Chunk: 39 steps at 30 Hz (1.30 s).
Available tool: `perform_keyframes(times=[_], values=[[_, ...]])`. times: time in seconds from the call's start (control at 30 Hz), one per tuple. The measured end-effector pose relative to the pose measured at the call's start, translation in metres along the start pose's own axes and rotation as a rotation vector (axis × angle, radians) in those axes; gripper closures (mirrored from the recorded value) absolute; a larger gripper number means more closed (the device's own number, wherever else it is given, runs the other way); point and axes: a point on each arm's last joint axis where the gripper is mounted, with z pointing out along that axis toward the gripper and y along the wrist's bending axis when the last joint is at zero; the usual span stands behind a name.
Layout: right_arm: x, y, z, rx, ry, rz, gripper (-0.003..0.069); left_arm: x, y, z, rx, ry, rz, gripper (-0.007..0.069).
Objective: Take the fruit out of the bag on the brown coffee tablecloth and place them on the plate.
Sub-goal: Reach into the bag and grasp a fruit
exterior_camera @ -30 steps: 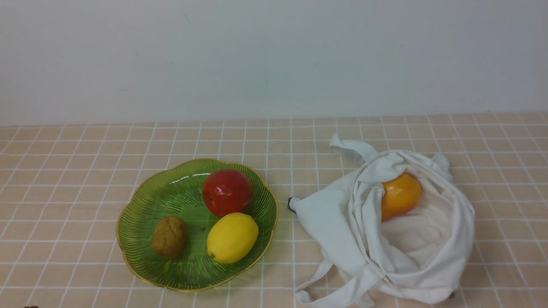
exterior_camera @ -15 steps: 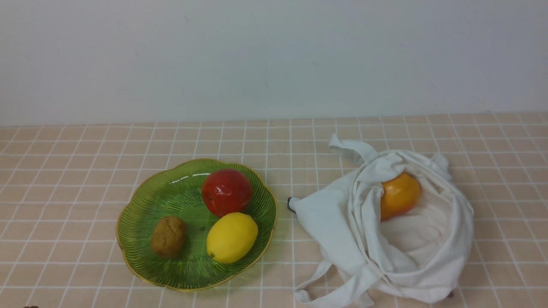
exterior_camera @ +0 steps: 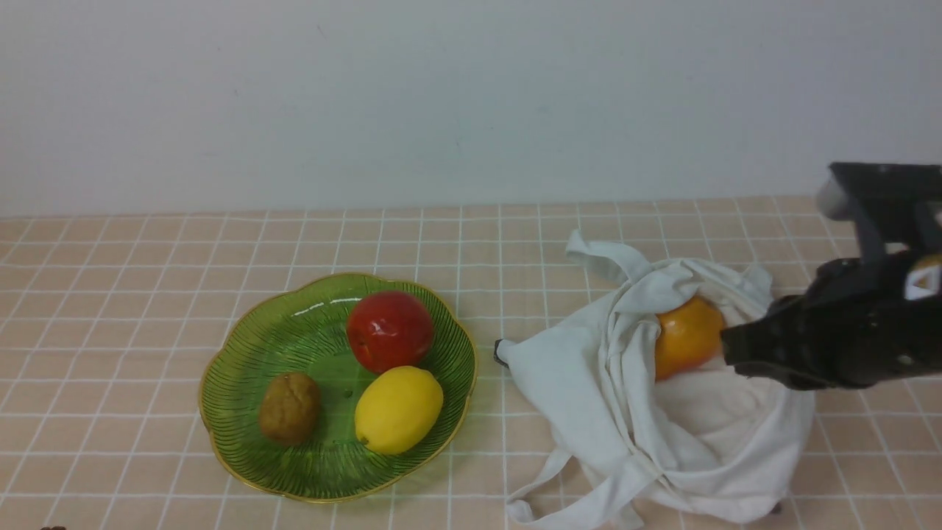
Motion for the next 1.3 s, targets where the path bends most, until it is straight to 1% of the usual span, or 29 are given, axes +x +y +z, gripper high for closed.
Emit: perform_keyframes(times=[0.13, 0.27, 0.33, 0.43, 0.5, 0.53, 0.57, 0.6, 0.63, 0.77, 0.8, 0.83, 0.87, 0.9, 0.93, 0.97, 1.07, 1.2, 1.3], values=[[-0.024, -0.001, 0.044, 0.019, 0.093, 0.017, 0.0671, 0.0, 0.0, 0.0, 0.0, 0.0, 0.0, 0.0633], [-0.044, -0.014, 0.078, 0.053, 0.148, 0.067, 0.065, 0.0, 0.0, 0.0, 0.0, 0.0, 0.0, 0.0633], [-0.052, -0.025, 0.091, 0.071, 0.17, 0.103, 0.0625, 0.0, 0.0, 0.0, 0.0, 0.0, 0.0, 0.0633], [-0.058, -0.044, 0.103, 0.096, 0.192, 0.162, 0.0561, 0.0, 0.0, 0.0, 0.0, 0.0, 0.0, 0.0633], [-0.059, -0.056, 0.104, 0.1, 0.188, 0.218, 0.0488, 0.0, 0.0, 0.0, 0.0, 0.0, 0.0, 0.0633], [-0.06, -0.056, 0.104, 0.1, 0.186, 0.218, 0.0488, 0.0, 0.0, 0.0, 0.0, 0.0, 0.0, 0.0633], [-0.062, -0.061, 0.103, 0.092, 0.16, 0.253, 0.0416, 0.0, 0.0, 0.0, 0.0, 0.0, 0.0, 0.0633], [-0.064, -0.062, 0.103, 0.085, 0.144, 0.267, 0.037, 0.0, 0.0, 0.0, 0.0, 0.0, 0.0, 0.0633], [-0.066, -0.062, 0.103, 0.081, 0.123, 0.278, 0.0341, 0.0, 0.0, 0.0, 0.0, 0.0, 0.0, 0.0633], [-0.071, -0.062, 0.108, 0.055, 0.071, 0.324, 0.0139, 0.0, 0.0, 0.0, 0.0, 0.0, 0.0, 0.0633], [-0.071, -0.062, 0.11, 0.053, 0.069, 0.332, 0.0095, 0.0, 0.0, 0.0, 0.0, 0.0, 0.0, 0.0633], [-0.071, -0.062, 0.111, 0.053, 0.071, 0.335, 0.008, 0.0, 0.0, 0.0, 0.0, 0.0, 0.0, 0.0633], [-0.07, -0.063, 0.115, 0.052, 0.081, 0.347, 0.0027, 0.0, 0.0, 0.0, 0.0, 0.0, 0.0, 0.0633], [-0.068, -0.064, 0.118, 0.054, 0.095, 0.353, 0.0003, 0.0, 0.0, 0.0, 0.0, 0.0, 0.0, 0.0633], [-0.068, -0.064, 0.119, 0.054, 0.096, 0.353, -0.0001, 0.0, 0.0, 0.0, 0.0, 0.0, 0.0, 0.0633], [-0.065, -0.064, 0.122, 0.058, 0.125, 0.355, -0.002, 0.0, 0.0, 0.0, 0.0, 0.0, 0.0, 0.0633], [-0.06, -0.066, 0.123, 0.079, 0.18, 0.326, -0.003, 0.0, 0.0, 0.0, 0.0, 0.0, 0.0, 0.0633], [-0.056, -0.068, 0.118, 0.117, 0.232, 0.27, -0.0031, 0.0, 0.0, 0.0, 0.0, 0.0, 0.0, 0.0633], [-0.054, -0.067, 0.109, 0.126, 0.269, 0.219, -0.0029, 0.0, 0.0, 0.0, 0.0, 0.0, 0.0, 0.0633]])
